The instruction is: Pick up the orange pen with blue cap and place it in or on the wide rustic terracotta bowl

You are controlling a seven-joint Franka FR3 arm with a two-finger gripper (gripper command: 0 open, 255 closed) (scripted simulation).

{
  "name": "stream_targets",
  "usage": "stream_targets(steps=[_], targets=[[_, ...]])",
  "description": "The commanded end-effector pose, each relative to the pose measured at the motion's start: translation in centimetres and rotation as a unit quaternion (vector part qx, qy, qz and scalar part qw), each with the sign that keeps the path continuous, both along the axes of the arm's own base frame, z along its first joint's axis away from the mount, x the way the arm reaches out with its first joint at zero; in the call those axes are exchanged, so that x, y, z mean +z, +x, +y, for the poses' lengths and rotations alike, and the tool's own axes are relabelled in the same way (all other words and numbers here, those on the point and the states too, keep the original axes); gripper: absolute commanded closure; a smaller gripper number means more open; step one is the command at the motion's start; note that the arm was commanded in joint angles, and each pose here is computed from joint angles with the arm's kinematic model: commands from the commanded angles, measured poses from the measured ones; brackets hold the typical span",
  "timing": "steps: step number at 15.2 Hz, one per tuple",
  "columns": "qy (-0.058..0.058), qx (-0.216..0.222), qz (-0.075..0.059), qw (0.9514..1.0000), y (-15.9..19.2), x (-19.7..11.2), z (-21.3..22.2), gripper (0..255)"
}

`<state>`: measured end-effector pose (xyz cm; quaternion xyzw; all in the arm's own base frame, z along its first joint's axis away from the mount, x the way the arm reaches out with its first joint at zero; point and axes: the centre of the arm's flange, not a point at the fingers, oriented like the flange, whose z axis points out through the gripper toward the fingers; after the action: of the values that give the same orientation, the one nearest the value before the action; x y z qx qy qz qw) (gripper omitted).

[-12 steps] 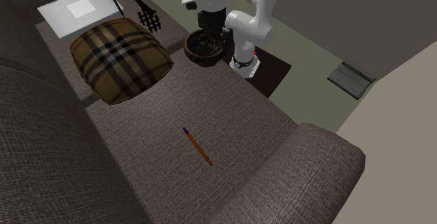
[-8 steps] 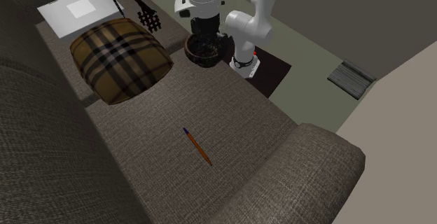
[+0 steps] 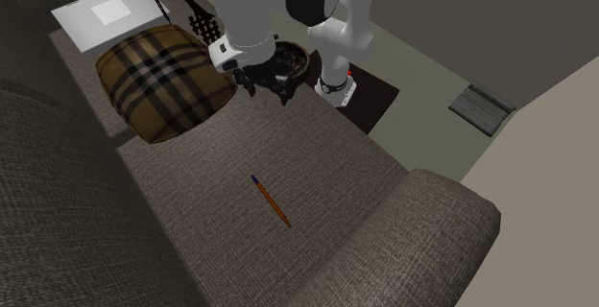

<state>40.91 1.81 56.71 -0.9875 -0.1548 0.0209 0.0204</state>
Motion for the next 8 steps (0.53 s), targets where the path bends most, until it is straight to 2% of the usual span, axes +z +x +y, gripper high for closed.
stream_targets(steps=[1,4,8], targets=[[0.005,0.046,-0.002,0.9989,2.4,-0.4,0.9,0],[0.012,0.112,-0.005,0.9936,5.9,-1.4,2.4,0],[0.021,0.198,-0.009,0.9799,10.2,-2.6,5.0,0]])
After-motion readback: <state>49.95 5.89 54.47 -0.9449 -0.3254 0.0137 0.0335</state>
